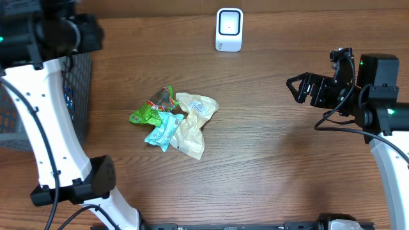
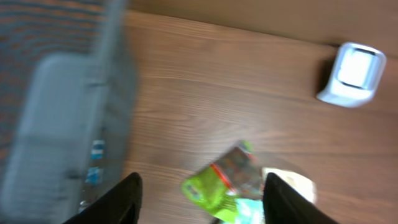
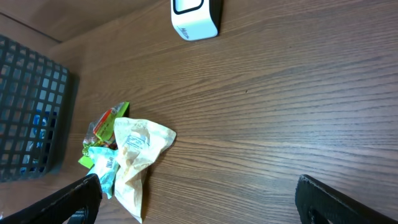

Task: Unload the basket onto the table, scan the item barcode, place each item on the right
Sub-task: 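Reach the left gripper into the basket and grasp the blue Oreo pack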

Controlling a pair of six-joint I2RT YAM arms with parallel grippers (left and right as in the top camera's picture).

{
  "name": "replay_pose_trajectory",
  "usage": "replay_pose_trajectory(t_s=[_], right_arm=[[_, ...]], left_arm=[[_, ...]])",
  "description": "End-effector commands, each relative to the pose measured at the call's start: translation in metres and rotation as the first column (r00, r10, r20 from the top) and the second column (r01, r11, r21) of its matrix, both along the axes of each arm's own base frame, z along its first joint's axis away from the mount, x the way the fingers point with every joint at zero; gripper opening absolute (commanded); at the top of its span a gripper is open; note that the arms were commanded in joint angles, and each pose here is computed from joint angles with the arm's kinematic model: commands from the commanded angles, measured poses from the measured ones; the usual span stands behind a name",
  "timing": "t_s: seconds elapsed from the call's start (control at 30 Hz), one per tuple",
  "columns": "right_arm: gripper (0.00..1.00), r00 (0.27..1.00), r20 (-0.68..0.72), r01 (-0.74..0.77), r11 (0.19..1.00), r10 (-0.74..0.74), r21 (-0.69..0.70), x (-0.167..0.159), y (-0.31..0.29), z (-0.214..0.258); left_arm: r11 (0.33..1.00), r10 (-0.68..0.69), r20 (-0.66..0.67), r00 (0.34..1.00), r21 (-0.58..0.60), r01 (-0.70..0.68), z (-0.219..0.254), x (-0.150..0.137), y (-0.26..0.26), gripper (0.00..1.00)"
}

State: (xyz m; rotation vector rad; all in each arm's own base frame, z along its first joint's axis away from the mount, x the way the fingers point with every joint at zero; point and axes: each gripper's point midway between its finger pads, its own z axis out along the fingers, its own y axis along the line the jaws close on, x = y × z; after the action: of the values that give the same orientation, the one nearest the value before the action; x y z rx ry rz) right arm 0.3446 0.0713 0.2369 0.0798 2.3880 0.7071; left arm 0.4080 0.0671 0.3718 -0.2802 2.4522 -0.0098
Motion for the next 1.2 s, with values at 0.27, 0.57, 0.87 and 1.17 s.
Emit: replay_pose_trajectory(t_s=[0.27, 0.57, 0.87, 1.17], right_arm=[[1.00, 1.000, 0.013, -0.003, 1.000, 0.003, 0.006, 0.000, 0.001, 0.005], [1.00, 1.000, 0.009, -0.004, 1.000, 0.004, 0.006, 0.000, 0.001, 0.004], [1.00, 1.000, 0.009, -0.001, 1.000, 0.001, 0.003, 0.000, 0.000, 0.004], [1.00, 1.000, 0.013, -0.001, 1.000, 0.001, 0.003, 0.001, 0.000, 0.005]], left_arm=[[0.878, 0.478, 0.044, 0.877, -0.001, -0.478, 0.000, -0.041, 0.165, 0.72], [0.839, 0.503, -0.293, 0.813, -0.058, -0.540, -0.127, -0.031, 0.216, 0.64], [0.906, 0.242, -0.478, 0.845, -0.199, -0.373, -0.238, -0.002, 0.205, 0.64], [0.902, 0.042, -0.609, 0.792, -0.317, -0.292, -0.316, -0.005, 0.180, 0.68]])
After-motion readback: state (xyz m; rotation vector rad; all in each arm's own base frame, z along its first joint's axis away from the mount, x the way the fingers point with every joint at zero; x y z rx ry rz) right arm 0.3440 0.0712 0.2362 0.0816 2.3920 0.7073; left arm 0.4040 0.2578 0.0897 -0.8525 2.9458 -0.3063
